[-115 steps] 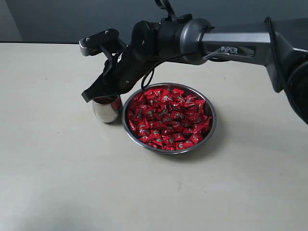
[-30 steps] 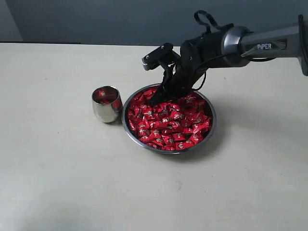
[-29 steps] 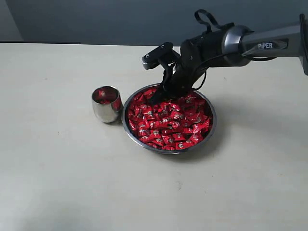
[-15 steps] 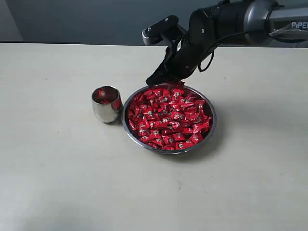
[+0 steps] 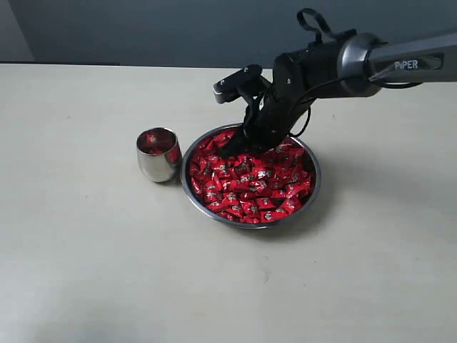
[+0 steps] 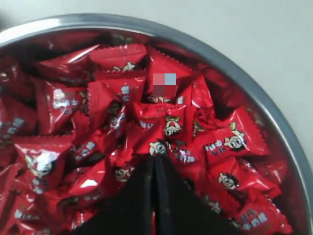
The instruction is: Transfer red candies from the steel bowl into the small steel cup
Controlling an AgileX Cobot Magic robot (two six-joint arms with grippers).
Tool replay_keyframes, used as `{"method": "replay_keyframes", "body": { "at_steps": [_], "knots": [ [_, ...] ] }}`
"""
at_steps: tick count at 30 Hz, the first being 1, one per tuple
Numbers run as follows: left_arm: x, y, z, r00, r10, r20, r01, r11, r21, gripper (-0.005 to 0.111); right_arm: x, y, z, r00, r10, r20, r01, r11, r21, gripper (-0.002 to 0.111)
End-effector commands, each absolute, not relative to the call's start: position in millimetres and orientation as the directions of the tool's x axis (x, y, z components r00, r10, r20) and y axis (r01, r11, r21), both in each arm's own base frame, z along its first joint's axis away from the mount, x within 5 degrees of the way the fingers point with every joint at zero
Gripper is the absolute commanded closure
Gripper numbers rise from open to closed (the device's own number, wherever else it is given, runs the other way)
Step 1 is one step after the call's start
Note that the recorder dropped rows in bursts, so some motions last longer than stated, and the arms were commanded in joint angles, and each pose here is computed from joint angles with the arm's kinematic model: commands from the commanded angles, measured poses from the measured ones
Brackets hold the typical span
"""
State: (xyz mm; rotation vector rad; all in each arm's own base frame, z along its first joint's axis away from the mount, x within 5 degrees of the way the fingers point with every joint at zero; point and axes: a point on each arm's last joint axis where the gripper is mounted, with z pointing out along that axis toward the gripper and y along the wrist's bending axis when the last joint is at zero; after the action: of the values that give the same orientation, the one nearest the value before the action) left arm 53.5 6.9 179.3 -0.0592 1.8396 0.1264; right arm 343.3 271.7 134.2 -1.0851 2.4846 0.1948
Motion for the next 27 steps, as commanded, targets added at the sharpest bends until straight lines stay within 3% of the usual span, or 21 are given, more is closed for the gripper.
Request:
{"method": "replay_keyframes", "body": {
  "at_steps": [1, 11, 18, 24, 27],
  "knots": [
    [53.2, 6.6, 182.8, -0.252, 0.028, -0.967, -0.103, 0.993, 0.055, 0.106, 347.0, 271.6, 134.1, -0.598, -0.657, -0.459, -0.722, 0.690, -0.046, 0.109],
    [53.2, 6.6, 182.8, -0.252, 0.028, -0.967, -0.103, 0.993, 0.055, 0.106, 347.4, 271.9, 135.2, -0.595, -0.654, -0.466, -0.722, 0.691, -0.047, 0.109],
    [53.2, 6.6, 182.8, -0.252, 0.028, -0.967, -0.103, 0.993, 0.055, 0.106, 344.6, 271.5, 168.8, -0.587, -0.610, -0.532, -0.707, 0.706, -0.029, 0.109],
    [53.2, 6.6, 182.8, -0.252, 0.028, -0.967, -0.103, 0.993, 0.055, 0.106, 344.5, 272.9, 151.4, -0.615, -0.615, -0.494, -0.705, 0.709, -0.006, 0.108],
    [53.2, 6.6, 182.8, -0.252, 0.028, -0.967, -0.103, 0.993, 0.055, 0.106, 345.0, 273.8, 144.4, -0.620, -0.617, -0.485, -0.705, 0.709, 0.000, 0.085]
  ]
}}
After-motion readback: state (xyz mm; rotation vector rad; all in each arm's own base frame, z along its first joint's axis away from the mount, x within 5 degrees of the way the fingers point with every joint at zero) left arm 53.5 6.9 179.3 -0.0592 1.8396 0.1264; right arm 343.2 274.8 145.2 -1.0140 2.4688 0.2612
